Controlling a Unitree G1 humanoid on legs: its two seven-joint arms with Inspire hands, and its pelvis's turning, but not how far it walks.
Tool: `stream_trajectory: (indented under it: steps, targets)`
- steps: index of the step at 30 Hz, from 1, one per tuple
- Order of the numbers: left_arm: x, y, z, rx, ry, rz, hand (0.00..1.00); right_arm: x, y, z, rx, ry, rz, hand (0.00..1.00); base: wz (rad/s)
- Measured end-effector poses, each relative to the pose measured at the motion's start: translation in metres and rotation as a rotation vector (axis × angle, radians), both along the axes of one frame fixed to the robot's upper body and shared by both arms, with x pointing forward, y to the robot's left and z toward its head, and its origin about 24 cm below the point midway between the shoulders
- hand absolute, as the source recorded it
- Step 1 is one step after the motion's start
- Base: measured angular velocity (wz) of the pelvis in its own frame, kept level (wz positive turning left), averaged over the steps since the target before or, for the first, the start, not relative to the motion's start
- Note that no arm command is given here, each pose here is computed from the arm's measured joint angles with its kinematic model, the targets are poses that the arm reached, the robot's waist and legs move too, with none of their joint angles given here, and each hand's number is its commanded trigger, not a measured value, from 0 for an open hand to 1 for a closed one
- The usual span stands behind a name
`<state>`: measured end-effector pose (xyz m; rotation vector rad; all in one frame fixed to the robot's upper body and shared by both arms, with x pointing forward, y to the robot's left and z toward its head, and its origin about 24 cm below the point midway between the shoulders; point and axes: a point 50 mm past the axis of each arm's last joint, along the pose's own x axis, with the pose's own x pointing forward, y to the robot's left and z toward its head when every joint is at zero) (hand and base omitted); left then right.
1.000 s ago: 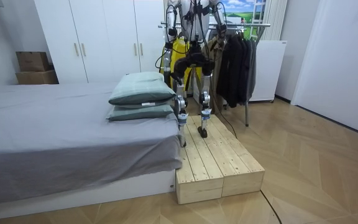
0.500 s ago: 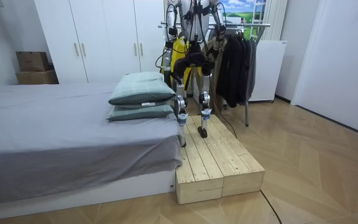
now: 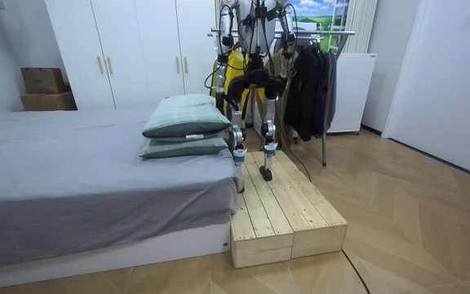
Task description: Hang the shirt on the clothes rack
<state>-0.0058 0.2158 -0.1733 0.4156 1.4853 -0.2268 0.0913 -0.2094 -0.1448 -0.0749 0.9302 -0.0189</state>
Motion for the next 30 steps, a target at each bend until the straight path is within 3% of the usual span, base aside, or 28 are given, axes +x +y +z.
stream_trajectory:
  steps: [11, 30]
  targets:
    - [-0.002, -0.006, -0.002, -0.01, 0.026, 0.006, 0.0, -0.025, 0.005, -0.014, 0.113, 0.133, -0.005, 0.0, 0.0]
    - [0.001, -0.01, -0.003, -0.023, 0.018, 0.027, 0.0, -0.007, 0.016, -0.015, 0.148, 0.151, 0.08, 0.0, 0.12]
